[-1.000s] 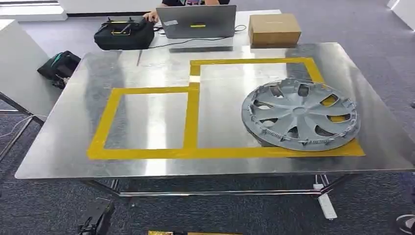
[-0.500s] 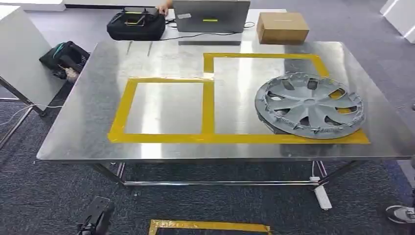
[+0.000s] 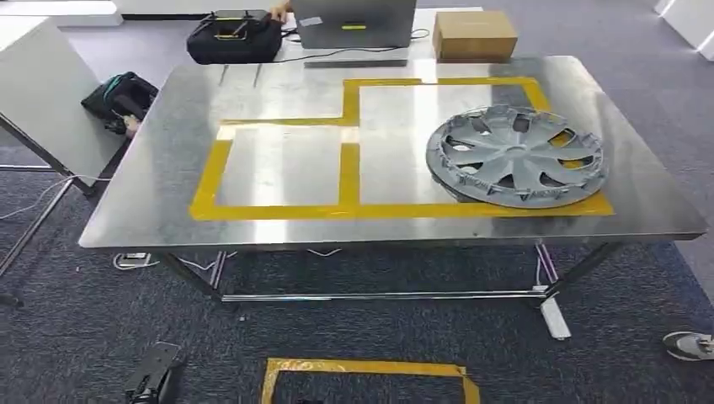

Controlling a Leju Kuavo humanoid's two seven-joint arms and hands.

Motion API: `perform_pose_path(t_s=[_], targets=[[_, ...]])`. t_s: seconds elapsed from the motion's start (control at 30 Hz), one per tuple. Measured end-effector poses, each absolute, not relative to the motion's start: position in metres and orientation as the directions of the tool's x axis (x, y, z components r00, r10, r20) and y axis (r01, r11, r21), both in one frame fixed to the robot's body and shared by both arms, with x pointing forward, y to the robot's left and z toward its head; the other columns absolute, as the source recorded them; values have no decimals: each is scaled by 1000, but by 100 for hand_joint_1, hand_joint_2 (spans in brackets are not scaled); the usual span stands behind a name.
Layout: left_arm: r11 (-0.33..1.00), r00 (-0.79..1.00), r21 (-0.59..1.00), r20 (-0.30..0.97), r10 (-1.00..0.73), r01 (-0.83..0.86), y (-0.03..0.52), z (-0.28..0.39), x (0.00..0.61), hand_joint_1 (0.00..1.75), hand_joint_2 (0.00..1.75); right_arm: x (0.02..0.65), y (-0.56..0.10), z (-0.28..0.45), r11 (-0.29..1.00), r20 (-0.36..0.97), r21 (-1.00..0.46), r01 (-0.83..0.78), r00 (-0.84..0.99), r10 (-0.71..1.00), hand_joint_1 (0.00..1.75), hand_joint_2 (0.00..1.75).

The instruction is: Take the parts from the cabinet and place them on the table.

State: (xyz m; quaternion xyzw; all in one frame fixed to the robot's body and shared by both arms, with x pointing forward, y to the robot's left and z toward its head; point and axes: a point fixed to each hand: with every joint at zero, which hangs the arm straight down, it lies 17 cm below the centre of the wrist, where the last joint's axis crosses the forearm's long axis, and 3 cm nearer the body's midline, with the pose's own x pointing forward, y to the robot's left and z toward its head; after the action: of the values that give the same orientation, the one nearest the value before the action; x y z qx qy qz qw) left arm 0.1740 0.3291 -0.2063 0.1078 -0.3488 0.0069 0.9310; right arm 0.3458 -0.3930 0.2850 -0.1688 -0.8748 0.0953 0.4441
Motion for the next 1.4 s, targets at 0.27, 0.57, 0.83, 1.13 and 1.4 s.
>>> perform_pose_path(t_s=[0.27,0.57,0.83,1.13,1.4], targets=[[969,761,215,647,-46,-125,333,-205,168,0,0,320,-465,228,844,866,-322,430,-228,446,0,0],[968,766,214,641,-38,-131,330,-205,162,0,0,268,-522,160,753,919,-340,563,29,393,0,0],[969,766,210,642,-36,-130,328,-204,162,0,0,256,-535,156,719,928,-320,617,52,369,0,0],[969,774,208,632,-28,-135,326,-205,163,0,0,160,-535,-18,716,834,-343,608,548,-66,0,0],[973,771,175,637,4,-150,320,-206,164,0,0,59,-424,-120,697,555,-216,684,673,-489,0,0]])
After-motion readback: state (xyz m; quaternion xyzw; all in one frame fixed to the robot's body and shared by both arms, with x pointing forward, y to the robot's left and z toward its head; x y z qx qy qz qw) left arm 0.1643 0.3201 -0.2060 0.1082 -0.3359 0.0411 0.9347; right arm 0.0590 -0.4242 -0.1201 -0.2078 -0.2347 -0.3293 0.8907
